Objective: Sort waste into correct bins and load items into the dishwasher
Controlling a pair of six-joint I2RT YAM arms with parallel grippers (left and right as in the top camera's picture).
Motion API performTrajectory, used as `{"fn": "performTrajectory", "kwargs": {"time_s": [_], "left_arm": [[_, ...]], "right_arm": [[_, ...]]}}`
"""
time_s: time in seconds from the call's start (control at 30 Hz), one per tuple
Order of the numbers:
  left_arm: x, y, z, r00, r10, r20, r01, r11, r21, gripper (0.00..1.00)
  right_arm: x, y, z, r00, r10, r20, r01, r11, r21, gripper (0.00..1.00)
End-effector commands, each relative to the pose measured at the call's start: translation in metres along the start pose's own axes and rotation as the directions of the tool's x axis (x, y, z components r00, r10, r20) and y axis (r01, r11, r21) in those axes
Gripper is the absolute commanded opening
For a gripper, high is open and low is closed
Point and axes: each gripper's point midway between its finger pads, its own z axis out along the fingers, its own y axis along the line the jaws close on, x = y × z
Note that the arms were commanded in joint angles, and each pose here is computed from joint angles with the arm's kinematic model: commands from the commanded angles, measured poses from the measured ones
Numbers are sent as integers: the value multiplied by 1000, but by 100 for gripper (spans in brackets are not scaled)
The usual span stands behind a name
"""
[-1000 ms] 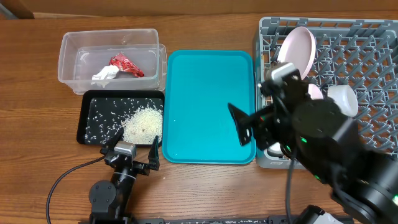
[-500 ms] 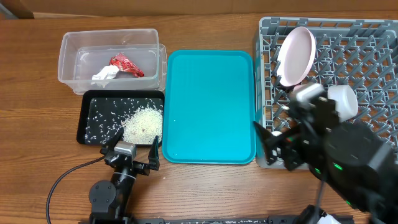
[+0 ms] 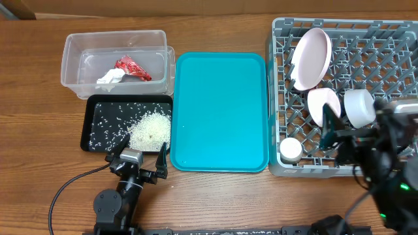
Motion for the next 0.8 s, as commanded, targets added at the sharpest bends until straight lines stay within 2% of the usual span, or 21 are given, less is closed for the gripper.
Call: {"fn": "performTrajectory", "kwargs": {"time_s": [0.0, 0.37, 0.77], "left_arm": [[0, -1, 0, 1000, 16, 8, -16, 1000, 6, 100], [0, -1, 0, 1000, 16, 8, -16, 1000, 6, 100], [0, -1, 0, 1000, 16, 8, -16, 1000, 6, 100]], "right_arm": [[43, 0, 13, 1000, 6, -24, -7, 999, -42, 100], [144, -8, 42, 991, 34, 130, -20, 994, -108, 100], [197, -15, 63, 987, 37, 159, -20, 994, -108, 100]]}}
